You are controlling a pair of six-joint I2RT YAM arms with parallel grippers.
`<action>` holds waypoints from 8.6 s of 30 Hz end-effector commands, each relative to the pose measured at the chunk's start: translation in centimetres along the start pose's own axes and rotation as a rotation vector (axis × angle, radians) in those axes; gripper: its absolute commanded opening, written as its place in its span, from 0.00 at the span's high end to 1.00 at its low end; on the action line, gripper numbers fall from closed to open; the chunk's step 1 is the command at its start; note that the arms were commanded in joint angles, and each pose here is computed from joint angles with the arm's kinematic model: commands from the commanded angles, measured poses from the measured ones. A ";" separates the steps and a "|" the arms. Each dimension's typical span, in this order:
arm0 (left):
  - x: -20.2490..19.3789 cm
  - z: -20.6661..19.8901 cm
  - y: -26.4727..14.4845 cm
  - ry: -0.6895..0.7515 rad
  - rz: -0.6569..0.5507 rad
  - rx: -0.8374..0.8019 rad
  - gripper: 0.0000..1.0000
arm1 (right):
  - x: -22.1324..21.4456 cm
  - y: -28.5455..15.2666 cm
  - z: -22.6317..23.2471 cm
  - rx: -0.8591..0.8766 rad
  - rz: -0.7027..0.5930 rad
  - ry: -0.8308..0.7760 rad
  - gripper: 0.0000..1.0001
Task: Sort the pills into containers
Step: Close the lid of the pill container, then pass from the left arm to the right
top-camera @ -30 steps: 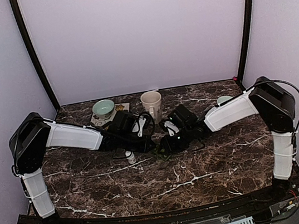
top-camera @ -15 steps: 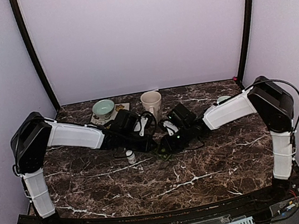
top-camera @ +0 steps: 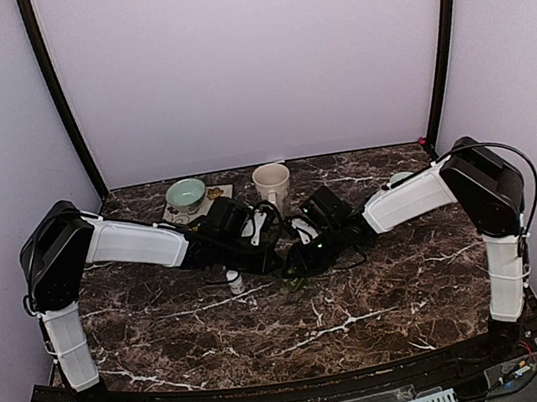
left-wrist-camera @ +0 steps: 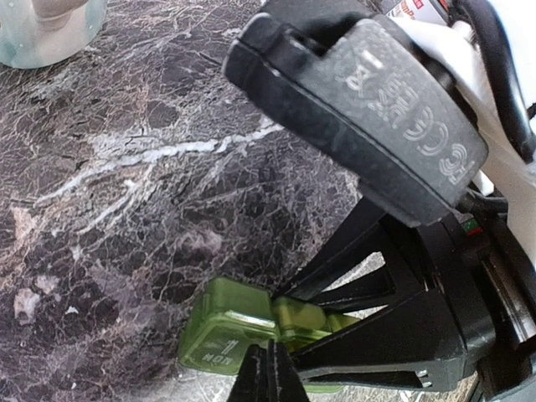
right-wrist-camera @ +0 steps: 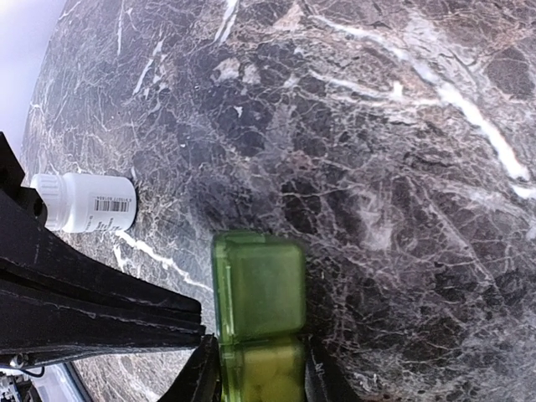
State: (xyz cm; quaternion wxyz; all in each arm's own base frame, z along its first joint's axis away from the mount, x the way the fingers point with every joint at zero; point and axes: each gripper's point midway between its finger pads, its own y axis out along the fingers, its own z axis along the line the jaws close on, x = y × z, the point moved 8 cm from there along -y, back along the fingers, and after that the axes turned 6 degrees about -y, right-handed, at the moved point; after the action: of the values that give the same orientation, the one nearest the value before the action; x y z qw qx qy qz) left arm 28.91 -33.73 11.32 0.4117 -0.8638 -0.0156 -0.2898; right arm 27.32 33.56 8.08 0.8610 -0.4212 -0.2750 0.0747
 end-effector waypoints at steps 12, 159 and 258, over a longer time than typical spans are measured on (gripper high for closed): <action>3.5 -1.1 -2.9 0.032 -0.126 0.031 0.98 | -5.1 -0.6 -2.6 0.033 0.193 0.228 1.00; 4.1 -4.4 -11.1 0.000 -0.179 -0.862 0.40 | 0.7 -11.9 8.6 0.816 -0.203 0.245 0.91; 5.7 -2.4 -9.1 -0.215 -0.233 -0.621 0.68 | 0.2 -14.3 8.6 0.851 -0.305 0.237 0.86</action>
State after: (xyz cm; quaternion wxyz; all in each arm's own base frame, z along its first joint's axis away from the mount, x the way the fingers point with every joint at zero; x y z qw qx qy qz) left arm 29.48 -31.18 21.42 0.0863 -0.9692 -0.0475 -0.2255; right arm 21.84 30.50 19.97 0.9878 -0.0724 -0.1382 -0.0006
